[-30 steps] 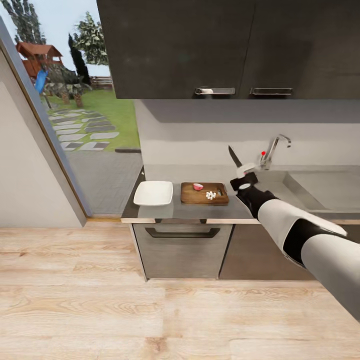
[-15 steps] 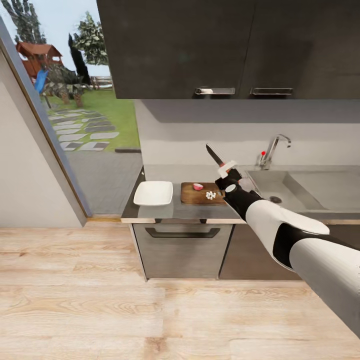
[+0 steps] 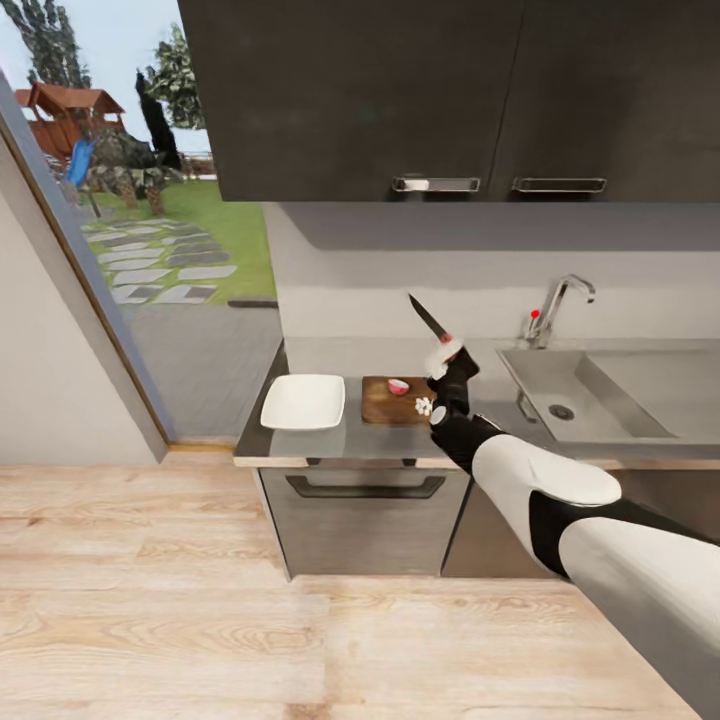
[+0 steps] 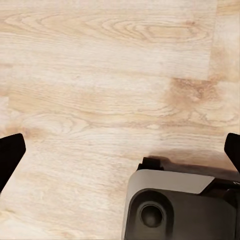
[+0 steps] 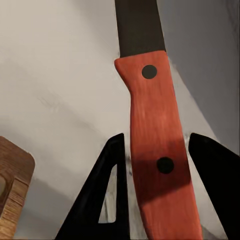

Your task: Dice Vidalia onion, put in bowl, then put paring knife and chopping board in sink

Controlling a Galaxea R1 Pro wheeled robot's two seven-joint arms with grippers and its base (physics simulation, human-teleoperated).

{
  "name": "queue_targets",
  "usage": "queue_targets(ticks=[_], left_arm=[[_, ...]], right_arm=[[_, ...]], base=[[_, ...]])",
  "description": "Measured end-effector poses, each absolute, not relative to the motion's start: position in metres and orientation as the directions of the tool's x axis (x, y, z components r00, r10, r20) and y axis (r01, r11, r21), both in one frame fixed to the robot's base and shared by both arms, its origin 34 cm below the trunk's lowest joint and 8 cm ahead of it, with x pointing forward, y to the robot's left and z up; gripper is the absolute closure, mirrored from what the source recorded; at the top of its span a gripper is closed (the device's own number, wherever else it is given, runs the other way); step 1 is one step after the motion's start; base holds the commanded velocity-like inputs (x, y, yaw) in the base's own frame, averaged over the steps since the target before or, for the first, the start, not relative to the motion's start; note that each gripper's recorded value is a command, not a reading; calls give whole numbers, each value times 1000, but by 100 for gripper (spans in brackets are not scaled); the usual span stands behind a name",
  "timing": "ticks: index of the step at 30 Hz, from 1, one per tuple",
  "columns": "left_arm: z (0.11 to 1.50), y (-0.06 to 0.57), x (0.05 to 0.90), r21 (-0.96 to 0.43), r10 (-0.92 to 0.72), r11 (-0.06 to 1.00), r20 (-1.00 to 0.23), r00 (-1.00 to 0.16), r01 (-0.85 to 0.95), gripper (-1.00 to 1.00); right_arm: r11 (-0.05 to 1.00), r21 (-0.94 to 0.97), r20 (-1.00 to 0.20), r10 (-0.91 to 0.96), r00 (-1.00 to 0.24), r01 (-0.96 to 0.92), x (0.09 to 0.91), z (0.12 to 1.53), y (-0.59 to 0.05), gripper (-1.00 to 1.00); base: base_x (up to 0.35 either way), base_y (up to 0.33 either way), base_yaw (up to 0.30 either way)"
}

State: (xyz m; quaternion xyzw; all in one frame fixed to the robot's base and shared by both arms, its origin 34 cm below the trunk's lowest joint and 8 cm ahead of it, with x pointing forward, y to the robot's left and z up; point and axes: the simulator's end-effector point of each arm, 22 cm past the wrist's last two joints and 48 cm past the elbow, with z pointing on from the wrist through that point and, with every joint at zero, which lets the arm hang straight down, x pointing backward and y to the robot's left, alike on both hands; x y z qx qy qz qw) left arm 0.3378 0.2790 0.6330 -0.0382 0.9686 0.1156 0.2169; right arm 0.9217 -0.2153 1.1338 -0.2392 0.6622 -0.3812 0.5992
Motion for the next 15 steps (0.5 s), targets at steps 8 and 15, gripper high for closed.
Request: queue_targets(ticks=[8,15], left_arm=[[633,279,338,208,-24,970,-429,-903,-124,-100],[633,279,338,208,-24,970,-429,-903,-124,-100]], right_arm=[[538,-798,-591,-788,-175,273,903,1139,-228,100],[456,-840,-520,-832,-195,293,881,1114,-230,100]], base=[[7,0,0],[0,0,0]])
